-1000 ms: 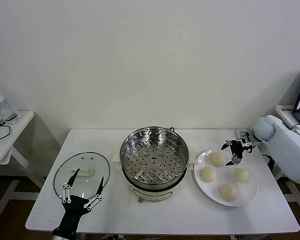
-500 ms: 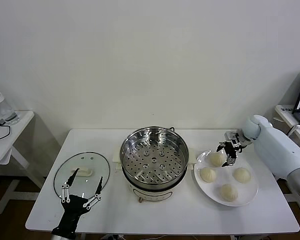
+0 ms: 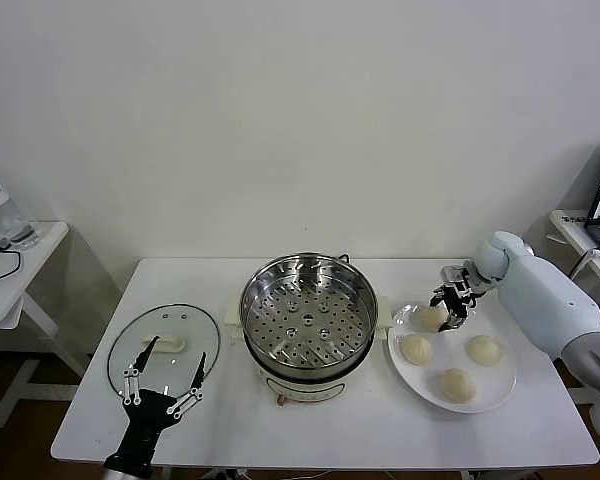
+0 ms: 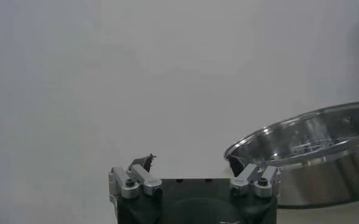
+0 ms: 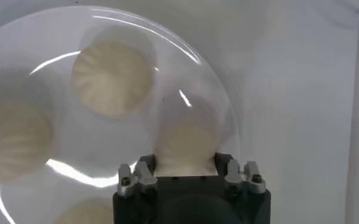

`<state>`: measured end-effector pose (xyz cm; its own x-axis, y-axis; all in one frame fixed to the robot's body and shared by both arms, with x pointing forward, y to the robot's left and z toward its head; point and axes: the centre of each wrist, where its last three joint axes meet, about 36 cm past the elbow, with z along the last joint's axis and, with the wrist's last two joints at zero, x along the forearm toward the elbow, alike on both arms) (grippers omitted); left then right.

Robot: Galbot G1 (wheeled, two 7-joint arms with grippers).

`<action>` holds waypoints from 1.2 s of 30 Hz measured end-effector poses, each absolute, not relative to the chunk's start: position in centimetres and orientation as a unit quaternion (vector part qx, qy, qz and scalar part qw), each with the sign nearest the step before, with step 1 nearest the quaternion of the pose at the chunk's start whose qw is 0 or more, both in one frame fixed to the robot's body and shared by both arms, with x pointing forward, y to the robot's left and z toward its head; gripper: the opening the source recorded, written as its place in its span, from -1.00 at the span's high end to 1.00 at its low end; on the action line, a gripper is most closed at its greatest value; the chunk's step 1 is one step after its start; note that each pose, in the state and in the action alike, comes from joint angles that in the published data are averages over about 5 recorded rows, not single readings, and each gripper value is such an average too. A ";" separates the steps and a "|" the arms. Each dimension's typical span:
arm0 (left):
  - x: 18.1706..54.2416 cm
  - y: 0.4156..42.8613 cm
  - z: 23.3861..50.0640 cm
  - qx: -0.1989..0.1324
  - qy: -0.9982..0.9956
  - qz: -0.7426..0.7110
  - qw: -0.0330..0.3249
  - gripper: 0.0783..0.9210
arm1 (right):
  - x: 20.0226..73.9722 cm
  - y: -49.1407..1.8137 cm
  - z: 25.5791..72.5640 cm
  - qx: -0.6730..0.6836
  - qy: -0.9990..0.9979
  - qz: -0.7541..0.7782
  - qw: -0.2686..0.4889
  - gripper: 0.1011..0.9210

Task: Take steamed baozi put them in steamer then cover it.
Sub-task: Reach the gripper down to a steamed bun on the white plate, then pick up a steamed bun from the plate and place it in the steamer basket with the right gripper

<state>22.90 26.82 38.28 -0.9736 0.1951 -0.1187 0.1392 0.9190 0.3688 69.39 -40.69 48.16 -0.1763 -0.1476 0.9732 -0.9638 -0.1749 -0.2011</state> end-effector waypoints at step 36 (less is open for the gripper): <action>23.2 27.1 37.9 0.093 0.974 0.185 0.086 -0.77 | 67.9 -12.0 66.4 0.637 -0.175 0.751 -0.015 -0.37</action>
